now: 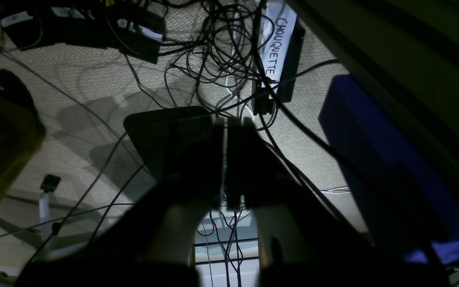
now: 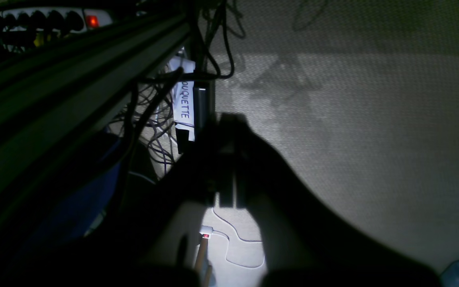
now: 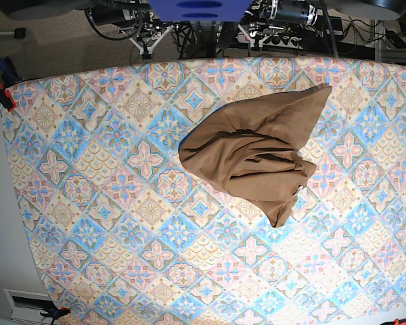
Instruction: Layout the t-shirt on the table in an organized manner, then fold the t-shirt properly
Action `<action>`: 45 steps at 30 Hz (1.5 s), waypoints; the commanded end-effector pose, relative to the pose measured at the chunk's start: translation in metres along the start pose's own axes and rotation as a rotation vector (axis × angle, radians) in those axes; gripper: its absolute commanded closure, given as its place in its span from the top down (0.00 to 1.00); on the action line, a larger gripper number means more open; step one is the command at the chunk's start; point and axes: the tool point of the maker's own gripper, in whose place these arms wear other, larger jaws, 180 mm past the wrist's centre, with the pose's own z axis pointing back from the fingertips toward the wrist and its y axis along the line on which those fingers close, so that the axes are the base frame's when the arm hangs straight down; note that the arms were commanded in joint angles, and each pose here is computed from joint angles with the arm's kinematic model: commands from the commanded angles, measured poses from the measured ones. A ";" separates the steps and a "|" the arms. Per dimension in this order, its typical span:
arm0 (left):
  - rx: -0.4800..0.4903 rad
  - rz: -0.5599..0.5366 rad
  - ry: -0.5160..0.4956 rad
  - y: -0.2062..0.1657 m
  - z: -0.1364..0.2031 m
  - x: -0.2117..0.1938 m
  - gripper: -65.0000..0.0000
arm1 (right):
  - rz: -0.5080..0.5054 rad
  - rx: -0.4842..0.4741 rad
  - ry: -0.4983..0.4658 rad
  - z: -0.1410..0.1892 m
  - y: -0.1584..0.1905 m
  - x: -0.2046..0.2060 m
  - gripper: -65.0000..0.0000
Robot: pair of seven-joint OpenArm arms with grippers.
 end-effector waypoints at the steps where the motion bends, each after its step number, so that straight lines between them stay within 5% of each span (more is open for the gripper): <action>1: -0.005 0.001 0.014 -0.003 0.000 -0.005 0.00 | 0.002 -0.005 -0.009 0.000 -0.001 0.003 0.00; 45: -0.005 -0.003 0.021 -0.003 0.000 -0.009 0.00 | 0.002 -0.006 -0.005 0.000 -0.002 0.001 0.00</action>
